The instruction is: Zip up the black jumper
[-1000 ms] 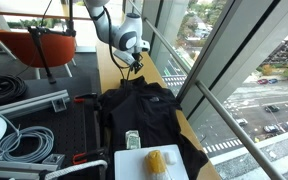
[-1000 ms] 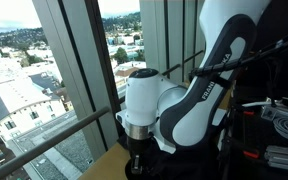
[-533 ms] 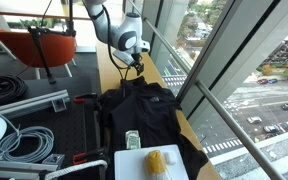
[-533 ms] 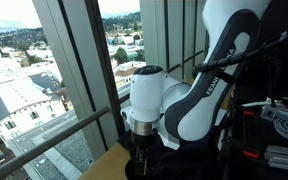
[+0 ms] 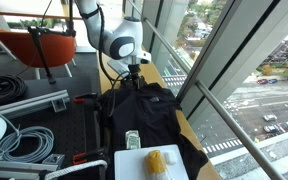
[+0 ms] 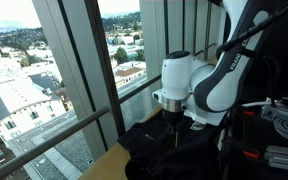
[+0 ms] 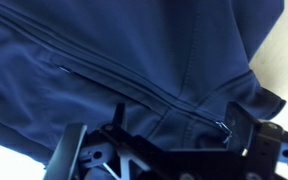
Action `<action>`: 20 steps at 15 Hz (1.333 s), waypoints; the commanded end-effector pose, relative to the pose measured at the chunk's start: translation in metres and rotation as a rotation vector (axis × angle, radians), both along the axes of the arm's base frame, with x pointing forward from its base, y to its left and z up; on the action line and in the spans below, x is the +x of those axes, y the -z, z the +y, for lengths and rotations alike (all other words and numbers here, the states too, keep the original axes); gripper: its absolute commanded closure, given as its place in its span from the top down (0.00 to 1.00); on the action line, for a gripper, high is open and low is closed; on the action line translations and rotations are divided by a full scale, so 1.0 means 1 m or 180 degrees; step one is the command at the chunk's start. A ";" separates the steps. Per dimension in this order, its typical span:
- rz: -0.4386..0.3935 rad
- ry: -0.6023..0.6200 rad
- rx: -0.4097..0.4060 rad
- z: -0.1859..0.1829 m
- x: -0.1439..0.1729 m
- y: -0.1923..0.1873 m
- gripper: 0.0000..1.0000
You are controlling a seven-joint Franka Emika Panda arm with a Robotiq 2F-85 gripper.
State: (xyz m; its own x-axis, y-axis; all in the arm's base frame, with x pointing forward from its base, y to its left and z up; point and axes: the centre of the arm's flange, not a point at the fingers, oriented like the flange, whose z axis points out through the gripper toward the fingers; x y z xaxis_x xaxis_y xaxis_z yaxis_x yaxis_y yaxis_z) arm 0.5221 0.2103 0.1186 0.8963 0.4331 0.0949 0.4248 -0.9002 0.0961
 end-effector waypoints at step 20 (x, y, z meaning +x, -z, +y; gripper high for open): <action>-0.0193 0.1134 0.0234 -0.172 -0.041 -0.204 1.00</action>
